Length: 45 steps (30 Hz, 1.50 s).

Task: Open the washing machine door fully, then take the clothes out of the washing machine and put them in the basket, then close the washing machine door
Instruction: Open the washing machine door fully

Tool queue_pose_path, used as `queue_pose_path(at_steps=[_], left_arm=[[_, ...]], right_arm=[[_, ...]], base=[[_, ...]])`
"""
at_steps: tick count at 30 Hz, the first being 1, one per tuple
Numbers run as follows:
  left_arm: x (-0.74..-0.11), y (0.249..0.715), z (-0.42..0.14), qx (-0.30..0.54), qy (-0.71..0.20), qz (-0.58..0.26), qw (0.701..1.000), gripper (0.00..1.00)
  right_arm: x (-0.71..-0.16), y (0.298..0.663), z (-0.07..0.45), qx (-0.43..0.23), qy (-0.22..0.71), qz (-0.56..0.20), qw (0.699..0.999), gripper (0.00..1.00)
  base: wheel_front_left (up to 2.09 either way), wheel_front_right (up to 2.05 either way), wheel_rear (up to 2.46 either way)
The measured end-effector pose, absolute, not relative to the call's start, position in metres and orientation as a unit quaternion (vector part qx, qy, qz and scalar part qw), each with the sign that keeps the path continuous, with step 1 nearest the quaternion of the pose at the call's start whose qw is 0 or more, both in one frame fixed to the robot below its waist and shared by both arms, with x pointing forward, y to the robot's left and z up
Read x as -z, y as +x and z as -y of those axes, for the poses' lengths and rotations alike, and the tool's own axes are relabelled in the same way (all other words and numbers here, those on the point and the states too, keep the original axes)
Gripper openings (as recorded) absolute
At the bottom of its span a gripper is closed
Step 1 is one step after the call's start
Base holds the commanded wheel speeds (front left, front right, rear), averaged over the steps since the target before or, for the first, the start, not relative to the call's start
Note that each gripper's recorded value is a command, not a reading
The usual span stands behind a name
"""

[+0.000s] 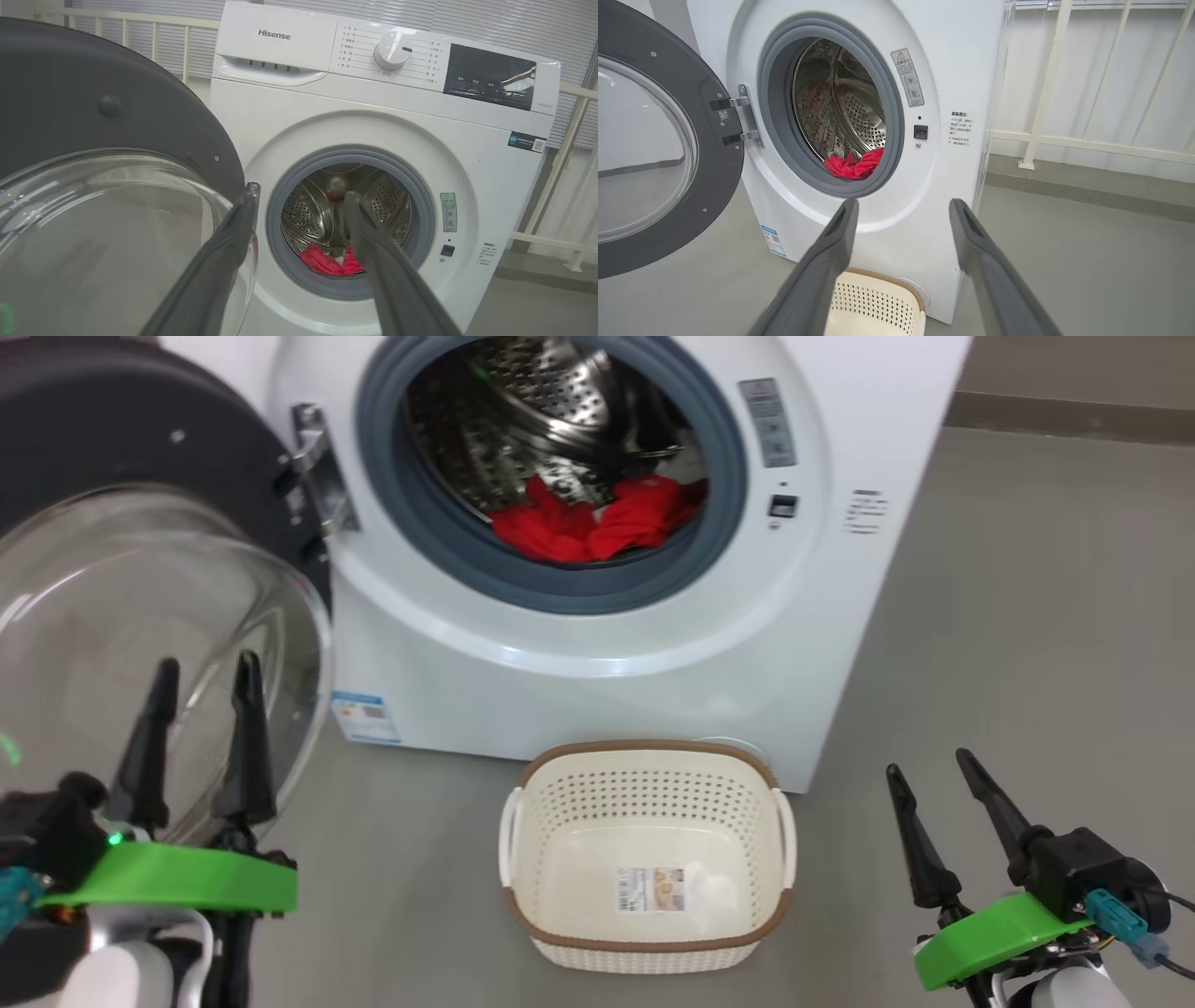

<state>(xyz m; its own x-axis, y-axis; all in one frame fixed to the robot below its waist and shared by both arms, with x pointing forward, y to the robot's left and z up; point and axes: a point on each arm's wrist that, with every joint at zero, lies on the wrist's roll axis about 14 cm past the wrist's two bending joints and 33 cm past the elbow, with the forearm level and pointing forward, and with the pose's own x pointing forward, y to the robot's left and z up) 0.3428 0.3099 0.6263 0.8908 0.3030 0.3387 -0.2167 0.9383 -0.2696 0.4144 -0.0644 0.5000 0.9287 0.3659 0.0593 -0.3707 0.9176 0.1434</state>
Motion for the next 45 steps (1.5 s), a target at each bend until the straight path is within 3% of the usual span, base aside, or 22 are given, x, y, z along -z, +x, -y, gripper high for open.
queue_pose_path(at_steps=[6, 20, 38, 45], left_arm=[[-0.591, 0.366, -0.26, -0.055, -0.132, 0.132, 0.981, 1.0], [-0.528, 0.375, -0.197, 0.035, -0.123, 0.058, 0.99, 1.0], [-0.496, 0.349, -0.18, 0.037, -0.133, 0.02, 0.99, 1.0], [-0.496, 0.345, -0.187, 0.019, -0.141, 0.025, 0.99, 1.0]], right_arm=[[-0.511, 0.407, 0.108, -0.127, 0.075, 0.038, 0.988, 1.0], [-0.514, 0.371, 0.18, -0.027, 0.066, 0.051, 0.996, 1.0], [-0.505, 0.319, 0.221, 0.028, 0.064, 0.046, 0.997, 1.0], [-0.501, 0.315, 0.224, 0.032, 0.063, 0.041, 0.997, 1.0]], base=[[0.0, 0.0, 0.0], [0.0, 0.0, 0.0], [0.0, 0.0, 0.0], [0.0, 0.0, 0.0]])
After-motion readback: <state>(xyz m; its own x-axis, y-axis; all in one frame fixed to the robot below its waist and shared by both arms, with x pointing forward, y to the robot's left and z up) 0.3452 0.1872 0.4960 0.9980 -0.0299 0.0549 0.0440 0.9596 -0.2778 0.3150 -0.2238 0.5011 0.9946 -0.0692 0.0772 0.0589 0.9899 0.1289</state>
